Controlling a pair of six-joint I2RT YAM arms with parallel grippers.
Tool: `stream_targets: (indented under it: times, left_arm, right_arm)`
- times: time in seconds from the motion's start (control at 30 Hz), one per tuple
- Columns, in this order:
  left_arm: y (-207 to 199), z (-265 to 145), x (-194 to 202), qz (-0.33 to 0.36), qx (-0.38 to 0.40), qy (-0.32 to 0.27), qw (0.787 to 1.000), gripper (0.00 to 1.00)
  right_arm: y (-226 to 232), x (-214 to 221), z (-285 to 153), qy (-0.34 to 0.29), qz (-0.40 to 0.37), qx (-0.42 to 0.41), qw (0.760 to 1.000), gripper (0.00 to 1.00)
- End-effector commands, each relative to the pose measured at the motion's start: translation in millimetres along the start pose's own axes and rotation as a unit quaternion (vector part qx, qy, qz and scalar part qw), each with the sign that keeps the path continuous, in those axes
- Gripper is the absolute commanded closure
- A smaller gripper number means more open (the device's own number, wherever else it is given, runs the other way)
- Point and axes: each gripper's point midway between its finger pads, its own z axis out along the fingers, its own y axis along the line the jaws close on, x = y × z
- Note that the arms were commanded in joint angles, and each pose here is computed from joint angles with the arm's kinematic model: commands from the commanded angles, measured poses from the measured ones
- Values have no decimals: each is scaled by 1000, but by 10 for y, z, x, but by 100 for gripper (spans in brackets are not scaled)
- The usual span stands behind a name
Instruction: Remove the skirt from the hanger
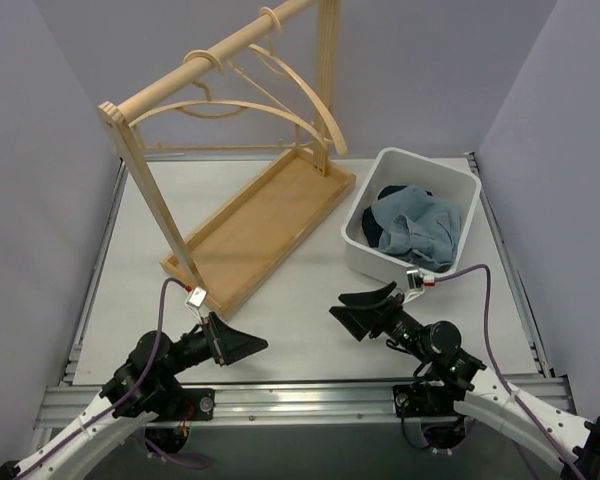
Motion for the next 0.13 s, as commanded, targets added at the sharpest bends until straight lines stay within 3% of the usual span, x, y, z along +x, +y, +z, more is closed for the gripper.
stream_targets:
  times: [0.0, 0.1]
  left_arm:
    - [-916, -237, -91, 4, 214, -16, 977, 6]
    - [-923, -252, -75, -18, 255, -16, 967, 6]
  right_arm:
    - [-106, 85, -78, -25, -6, -11, 1000, 0]
    - [-48, 92, -87, -29, -7, -18, 999, 0]
